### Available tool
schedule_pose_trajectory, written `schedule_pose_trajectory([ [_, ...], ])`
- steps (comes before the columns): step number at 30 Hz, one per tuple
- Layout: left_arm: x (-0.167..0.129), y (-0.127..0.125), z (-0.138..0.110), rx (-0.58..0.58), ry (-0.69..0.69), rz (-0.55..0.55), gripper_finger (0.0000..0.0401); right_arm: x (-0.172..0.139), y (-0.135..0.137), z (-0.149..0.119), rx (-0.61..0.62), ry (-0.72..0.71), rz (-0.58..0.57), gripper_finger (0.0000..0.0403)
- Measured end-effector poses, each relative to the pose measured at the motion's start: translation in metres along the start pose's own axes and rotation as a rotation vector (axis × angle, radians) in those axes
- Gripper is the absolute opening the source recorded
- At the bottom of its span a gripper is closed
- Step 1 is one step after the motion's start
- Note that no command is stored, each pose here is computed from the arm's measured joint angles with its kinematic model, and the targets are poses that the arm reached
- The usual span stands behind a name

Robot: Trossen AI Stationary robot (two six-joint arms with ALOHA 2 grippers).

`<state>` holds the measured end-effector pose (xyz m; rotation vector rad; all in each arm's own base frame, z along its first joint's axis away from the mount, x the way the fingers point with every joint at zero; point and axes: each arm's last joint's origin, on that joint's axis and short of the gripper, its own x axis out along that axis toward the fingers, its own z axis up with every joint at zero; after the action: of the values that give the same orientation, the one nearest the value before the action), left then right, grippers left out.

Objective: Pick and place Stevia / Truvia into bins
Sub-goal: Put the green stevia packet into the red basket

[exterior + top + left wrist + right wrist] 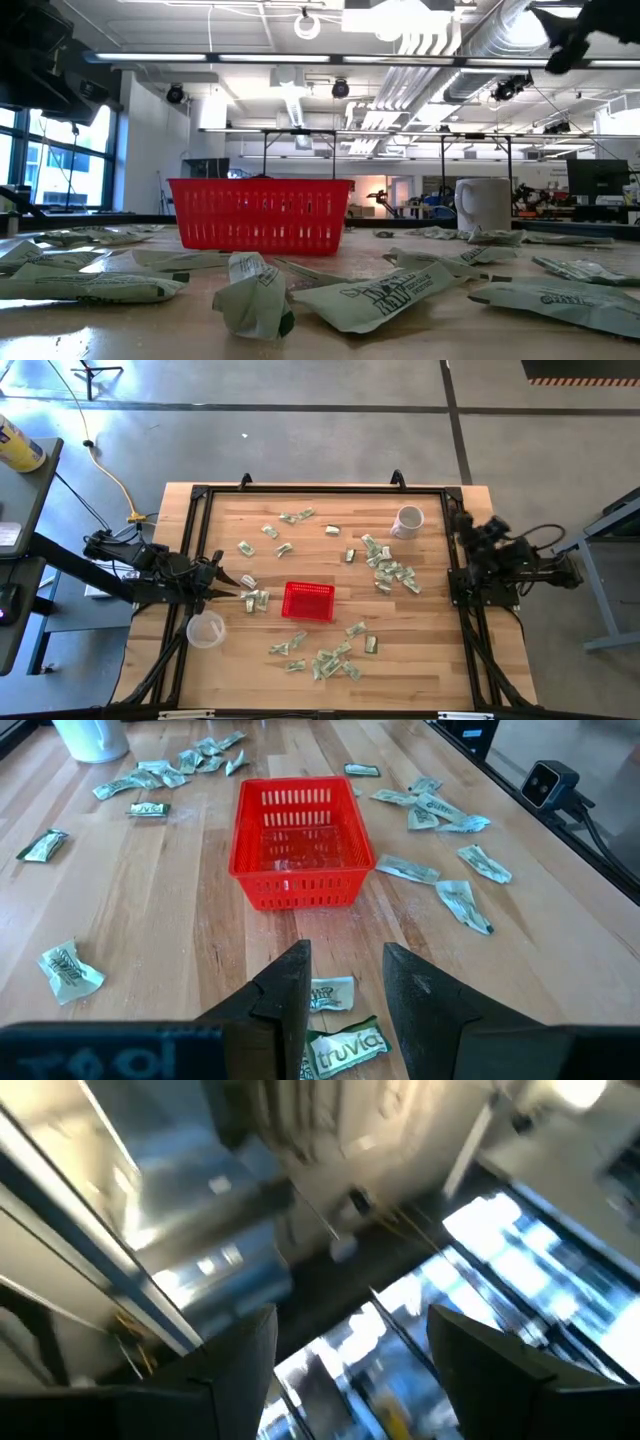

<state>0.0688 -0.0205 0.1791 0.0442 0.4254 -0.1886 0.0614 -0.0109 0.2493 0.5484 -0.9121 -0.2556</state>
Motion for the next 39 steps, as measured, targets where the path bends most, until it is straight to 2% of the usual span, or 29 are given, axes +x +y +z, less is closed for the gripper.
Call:
schedule_pose_trajectory([
  [4,0.000,0.000,0.000,0.000,0.000,0.000,0.0161,0.002,0.007,0.004,-0.033,-0.024,0.161,0.0248],
  [6,0.000,0.000,0.000,0.001,0.000,0.000,0.0161,0.002,0.006,0.003,-0.033,-0.017,0.142,0.0249],
  [10,0.000,0.000,0.000,0.000,0.000,0.000,0.0161,0.004,0.002,-0.002,-0.019,-0.007,0.025,0.0249],
  [14,0.000,0.000,0.000,0.000,0.000,0.000,0.0161,0.004,0.000,-0.008,0.061,0.051,0.013,0.0248],
  [17,0.000,0.000,0.000,0.000,0.000,0.000,0.0161,0.003,0.000,-0.015,0.115,0.147,0.064,0.0249],
  [22,0.000,0.000,0.000,0.000,0.000,0.000,0.0161,0.002,0.003,-0.019,0.296,0.259,0.167,0.0248],
  [25,0.000,0.000,0.000,0.000,0.000,0.000,0.0161,0.002,0.004,-0.024,0.333,0.319,0.200,0.0249],
  [28,0.000,0.000,0.000,0.000,0.000,0.000,0.0161,0.001,0.000,-0.038,0.423,0.456,0.116,0.0249],
  [32,0.000,0.000,0.000,0.000,0.000,0.000,0.0161,-0.016,-0.014,-0.072,0.535,0.850,-0.120,0.0247],
  [37,0.000,0.000,0.000,0.000,0.000,0.000,0.0161,-0.053,-0.031,-0.100,0.566,1.308,-0.470,0.0247],
  [39,0.000,0.000,0.000,0.000,0.000,0.000,0.0161,-0.058,-0.029,-0.103,0.551,1.402,-0.516,0.0247],
])
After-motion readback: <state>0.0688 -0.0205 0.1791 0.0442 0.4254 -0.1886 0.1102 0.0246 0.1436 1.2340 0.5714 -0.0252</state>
